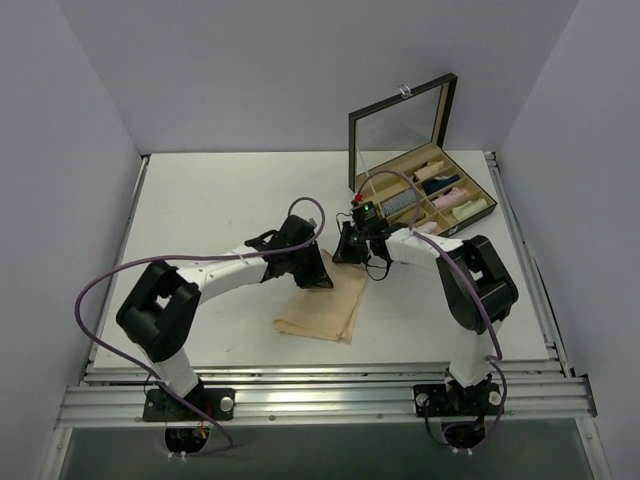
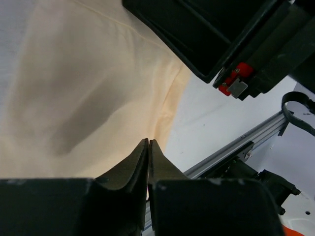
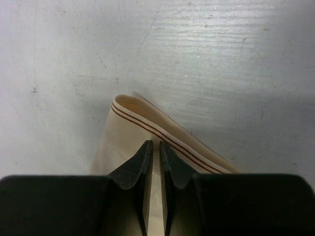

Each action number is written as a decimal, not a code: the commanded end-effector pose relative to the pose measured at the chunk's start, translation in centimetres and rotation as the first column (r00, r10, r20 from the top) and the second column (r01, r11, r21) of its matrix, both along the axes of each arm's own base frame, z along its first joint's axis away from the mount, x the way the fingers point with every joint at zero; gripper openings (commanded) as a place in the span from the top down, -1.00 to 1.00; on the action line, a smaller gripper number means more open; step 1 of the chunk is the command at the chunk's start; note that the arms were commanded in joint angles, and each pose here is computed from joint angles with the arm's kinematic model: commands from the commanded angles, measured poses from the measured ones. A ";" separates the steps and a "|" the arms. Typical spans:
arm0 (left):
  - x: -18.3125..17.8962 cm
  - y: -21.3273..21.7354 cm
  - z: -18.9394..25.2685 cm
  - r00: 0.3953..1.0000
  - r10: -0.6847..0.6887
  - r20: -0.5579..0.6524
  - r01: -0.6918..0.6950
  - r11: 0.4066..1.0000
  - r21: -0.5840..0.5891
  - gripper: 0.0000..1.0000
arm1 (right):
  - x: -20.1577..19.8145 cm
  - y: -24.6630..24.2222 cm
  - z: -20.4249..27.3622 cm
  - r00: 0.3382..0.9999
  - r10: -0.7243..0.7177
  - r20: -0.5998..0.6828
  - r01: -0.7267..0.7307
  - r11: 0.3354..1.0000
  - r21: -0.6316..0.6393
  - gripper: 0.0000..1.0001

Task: Roll the underwear
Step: Fold the underwear

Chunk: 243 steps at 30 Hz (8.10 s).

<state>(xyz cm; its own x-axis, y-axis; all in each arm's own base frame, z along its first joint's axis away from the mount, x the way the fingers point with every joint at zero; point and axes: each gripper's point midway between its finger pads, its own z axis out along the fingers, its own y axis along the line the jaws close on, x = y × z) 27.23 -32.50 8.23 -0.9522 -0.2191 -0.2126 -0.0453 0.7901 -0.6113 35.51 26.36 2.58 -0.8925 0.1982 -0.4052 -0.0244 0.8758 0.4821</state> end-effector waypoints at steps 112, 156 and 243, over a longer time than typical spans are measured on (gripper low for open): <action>1.3 4.6 -5.1 0.988 0.037 -0.152 0.002 0.968 0.253 0.69 | -15.6 -3.7 2.6 0.986 0.009 -0.167 -0.012 1.000 -0.016 0.49; -0.8 6.9 -9.8 0.975 0.047 -0.217 0.039 0.926 0.376 0.71 | -19.3 -6.6 -1.7 0.975 -0.031 -0.221 -0.036 0.955 -0.293 0.96; -3.7 5.2 0.6 0.976 0.072 -0.207 -0.053 0.994 0.095 0.84 | -0.9 -4.5 5.0 1.000 -0.022 -0.021 0.020 0.992 -0.125 0.54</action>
